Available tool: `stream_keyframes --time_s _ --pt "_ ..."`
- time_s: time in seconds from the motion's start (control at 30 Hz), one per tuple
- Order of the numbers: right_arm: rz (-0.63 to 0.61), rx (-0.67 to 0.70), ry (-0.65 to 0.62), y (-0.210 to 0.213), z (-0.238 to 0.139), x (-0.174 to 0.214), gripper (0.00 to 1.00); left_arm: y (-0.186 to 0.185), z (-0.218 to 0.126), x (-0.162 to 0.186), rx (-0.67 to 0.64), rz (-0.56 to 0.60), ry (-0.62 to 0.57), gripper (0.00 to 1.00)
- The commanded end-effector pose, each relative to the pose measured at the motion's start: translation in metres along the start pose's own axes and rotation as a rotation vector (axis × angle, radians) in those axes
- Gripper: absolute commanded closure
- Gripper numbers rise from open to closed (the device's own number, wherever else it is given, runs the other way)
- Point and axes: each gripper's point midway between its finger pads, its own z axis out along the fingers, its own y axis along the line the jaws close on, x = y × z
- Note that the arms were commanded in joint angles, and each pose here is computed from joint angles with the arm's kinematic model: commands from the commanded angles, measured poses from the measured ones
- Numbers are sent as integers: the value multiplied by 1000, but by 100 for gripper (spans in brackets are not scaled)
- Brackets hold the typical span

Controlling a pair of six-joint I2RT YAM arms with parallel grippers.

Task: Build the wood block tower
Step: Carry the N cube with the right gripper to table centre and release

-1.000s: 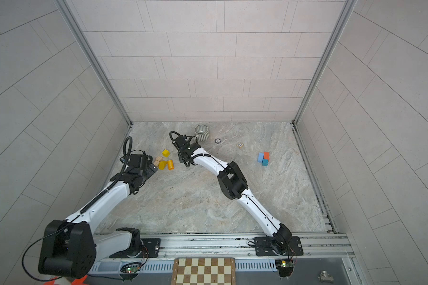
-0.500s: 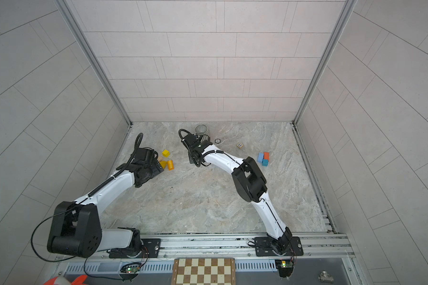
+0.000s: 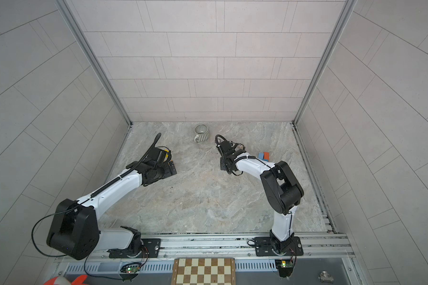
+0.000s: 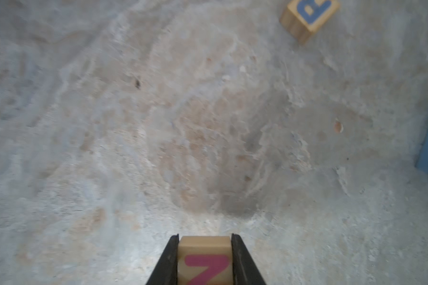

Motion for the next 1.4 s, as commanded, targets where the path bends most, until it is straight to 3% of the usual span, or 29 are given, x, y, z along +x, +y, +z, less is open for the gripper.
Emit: stream_keyframes --time_s 0.0,0.37,0.63,0.7,0.87,1.0,1.1,1.37 --pt "27 -42 -54 3 -5 -8 79 -9 1 6 29 41 43 0" --pt "21 -37 -15 1 18 5 78 -7 9 10 7 45 54 0" --pt "18 -29 5 1 27 10 69 -10 11 7 15 53 58 0" --pt "19 -28 10 1 29 11 65 -10 10 7 12 55 60 0" --pt "19 -37 19 1 29 13 42 -11 5 3 5 63 59 0" --pt "37 -75 16 1 21 10 33 -13 -9 -4 11 72 49 1" --pt "61 -132 -14 3 4 5 31 -14 -18 -11 -9 76 60 15" --pt "92 -346 -147 8 -54 18 30 -7 -39 -35 -129 159 148 16"
